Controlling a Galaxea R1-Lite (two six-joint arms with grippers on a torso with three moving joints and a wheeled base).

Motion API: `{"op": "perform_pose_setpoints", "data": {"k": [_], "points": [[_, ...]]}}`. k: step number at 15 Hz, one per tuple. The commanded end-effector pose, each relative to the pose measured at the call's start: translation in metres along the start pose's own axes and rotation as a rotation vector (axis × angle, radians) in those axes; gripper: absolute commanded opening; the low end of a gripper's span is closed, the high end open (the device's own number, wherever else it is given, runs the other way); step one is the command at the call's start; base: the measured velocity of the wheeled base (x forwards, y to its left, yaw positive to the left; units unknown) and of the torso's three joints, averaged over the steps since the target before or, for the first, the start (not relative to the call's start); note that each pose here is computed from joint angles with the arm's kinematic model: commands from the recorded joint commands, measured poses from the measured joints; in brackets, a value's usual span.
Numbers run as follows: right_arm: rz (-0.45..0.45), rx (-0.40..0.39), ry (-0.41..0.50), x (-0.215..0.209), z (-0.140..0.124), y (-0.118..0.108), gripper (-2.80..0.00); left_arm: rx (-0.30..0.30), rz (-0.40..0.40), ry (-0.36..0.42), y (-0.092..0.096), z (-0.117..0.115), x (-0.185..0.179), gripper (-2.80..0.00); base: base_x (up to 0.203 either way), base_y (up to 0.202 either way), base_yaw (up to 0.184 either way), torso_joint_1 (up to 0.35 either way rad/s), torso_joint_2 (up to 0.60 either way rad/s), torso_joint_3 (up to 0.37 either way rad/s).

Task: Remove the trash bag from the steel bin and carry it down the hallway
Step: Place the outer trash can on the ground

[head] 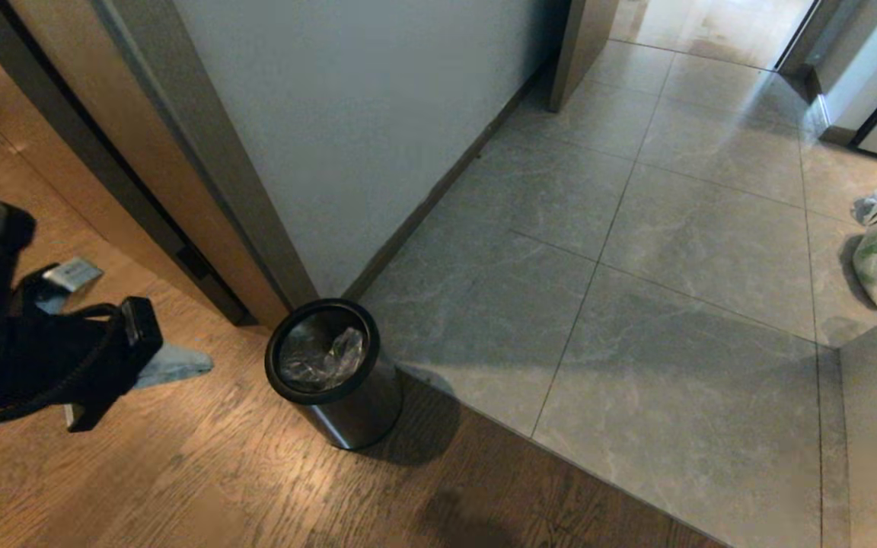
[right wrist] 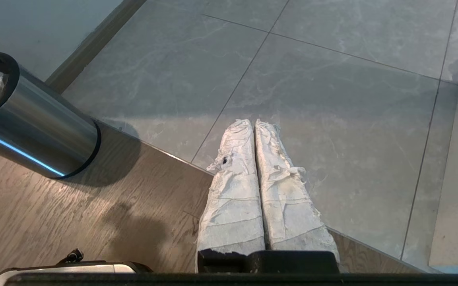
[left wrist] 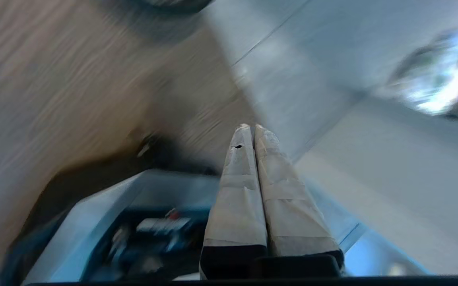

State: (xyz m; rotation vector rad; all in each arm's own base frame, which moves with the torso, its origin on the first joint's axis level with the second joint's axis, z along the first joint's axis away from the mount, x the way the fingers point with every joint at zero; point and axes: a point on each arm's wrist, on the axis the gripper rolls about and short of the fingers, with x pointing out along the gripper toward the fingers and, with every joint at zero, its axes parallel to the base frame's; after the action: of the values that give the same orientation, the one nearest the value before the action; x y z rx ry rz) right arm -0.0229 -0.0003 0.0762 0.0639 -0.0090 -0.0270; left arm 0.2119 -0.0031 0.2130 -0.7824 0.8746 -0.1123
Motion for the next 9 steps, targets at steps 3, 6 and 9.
{"op": "perform_pose_setpoints", "data": {"k": [3,6,9], "points": [[0.000,0.001,0.000,0.000,0.000,0.000,-2.80,-0.040,0.189,0.146,0.039,0.005,0.058,-2.80,0.000,0.000,0.000,0.000,0.00,0.000],[0.001,0.001,0.000,0.000,0.000,0.000,-2.80,-0.055,0.210,0.116,0.052,0.022,0.086,0.00,0.000,0.000,0.000,0.000,0.00,0.000],[0.000,0.001,0.000,0.000,0.000,0.000,-2.80,-0.065,0.224,0.108,0.071,0.037,0.119,0.00,0.000,0.000,0.000,0.000,0.00,0.000]]}}
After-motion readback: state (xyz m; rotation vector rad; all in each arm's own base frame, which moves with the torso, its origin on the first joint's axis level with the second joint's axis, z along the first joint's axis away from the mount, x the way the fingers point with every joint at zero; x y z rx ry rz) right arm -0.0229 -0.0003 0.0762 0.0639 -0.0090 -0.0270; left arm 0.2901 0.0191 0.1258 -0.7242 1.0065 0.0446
